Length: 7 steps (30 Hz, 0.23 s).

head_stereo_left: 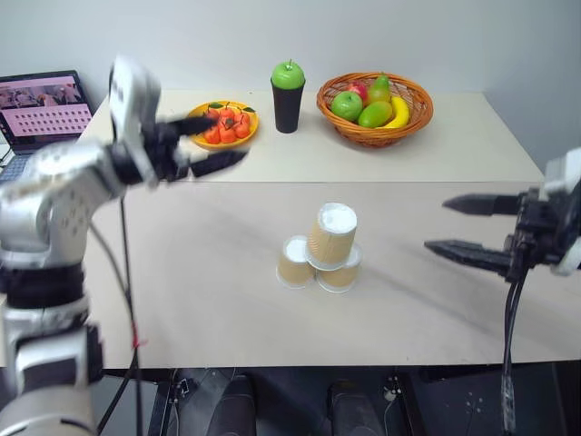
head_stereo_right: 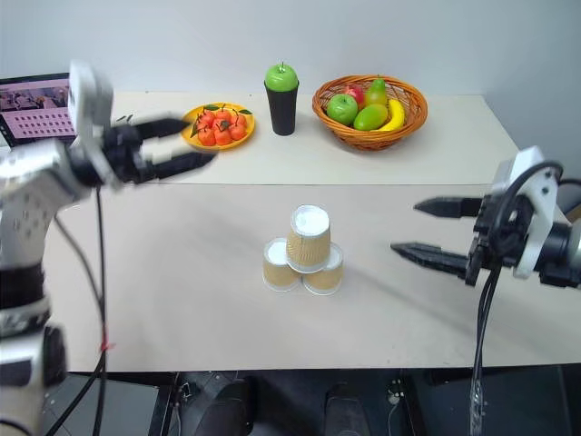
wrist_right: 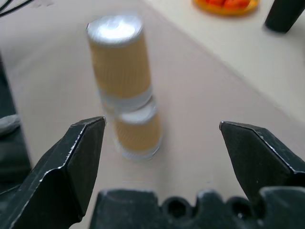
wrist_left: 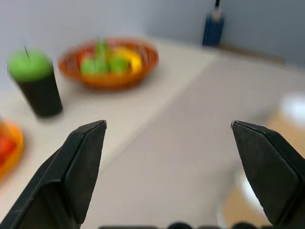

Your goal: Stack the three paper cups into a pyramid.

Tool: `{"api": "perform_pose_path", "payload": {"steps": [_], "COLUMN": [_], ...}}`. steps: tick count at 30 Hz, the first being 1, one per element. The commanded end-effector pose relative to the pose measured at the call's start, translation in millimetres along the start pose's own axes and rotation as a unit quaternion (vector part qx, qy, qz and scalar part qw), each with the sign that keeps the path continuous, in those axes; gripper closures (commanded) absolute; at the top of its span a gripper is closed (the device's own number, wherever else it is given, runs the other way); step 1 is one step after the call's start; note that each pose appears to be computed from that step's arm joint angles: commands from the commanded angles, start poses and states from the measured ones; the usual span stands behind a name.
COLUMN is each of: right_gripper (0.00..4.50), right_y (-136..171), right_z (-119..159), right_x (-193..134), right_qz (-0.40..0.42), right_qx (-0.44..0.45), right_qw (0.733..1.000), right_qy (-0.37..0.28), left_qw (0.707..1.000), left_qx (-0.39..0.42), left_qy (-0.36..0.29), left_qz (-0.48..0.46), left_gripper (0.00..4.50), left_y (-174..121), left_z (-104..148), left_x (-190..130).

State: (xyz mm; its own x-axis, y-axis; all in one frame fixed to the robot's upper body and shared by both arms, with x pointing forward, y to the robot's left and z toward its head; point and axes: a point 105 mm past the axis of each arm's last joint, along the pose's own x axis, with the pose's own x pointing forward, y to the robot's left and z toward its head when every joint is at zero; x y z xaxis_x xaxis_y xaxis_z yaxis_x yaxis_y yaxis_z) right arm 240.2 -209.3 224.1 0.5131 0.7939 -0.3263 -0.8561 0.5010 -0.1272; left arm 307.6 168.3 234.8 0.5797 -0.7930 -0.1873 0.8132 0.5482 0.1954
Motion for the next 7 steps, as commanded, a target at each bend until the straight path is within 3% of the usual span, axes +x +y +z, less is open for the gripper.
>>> {"api": "perform_pose_path", "payload": {"steps": [1,7], "right_gripper": [0.0,0.0], "right_y": [-3.0,-14.0], "right_z": [1.4,-16.2], "right_x": [2.0,14.8], "right_qz": [-0.007,-0.03], "right_qx": [-0.024,-0.018], "right_qw": [1.0,0.999], "right_qy": [-0.006,-0.009], "left_qw": [0.997,0.997], "left_qx": [0.068,0.07], "left_qy": [0.007,0.005], "left_qz": [-0.022,0.033], "left_gripper": [0.02,0.02], "left_y": [-28.5,-22.1], "left_z": [2.7,-17.9], "left_x": [0.9,4.6]}}
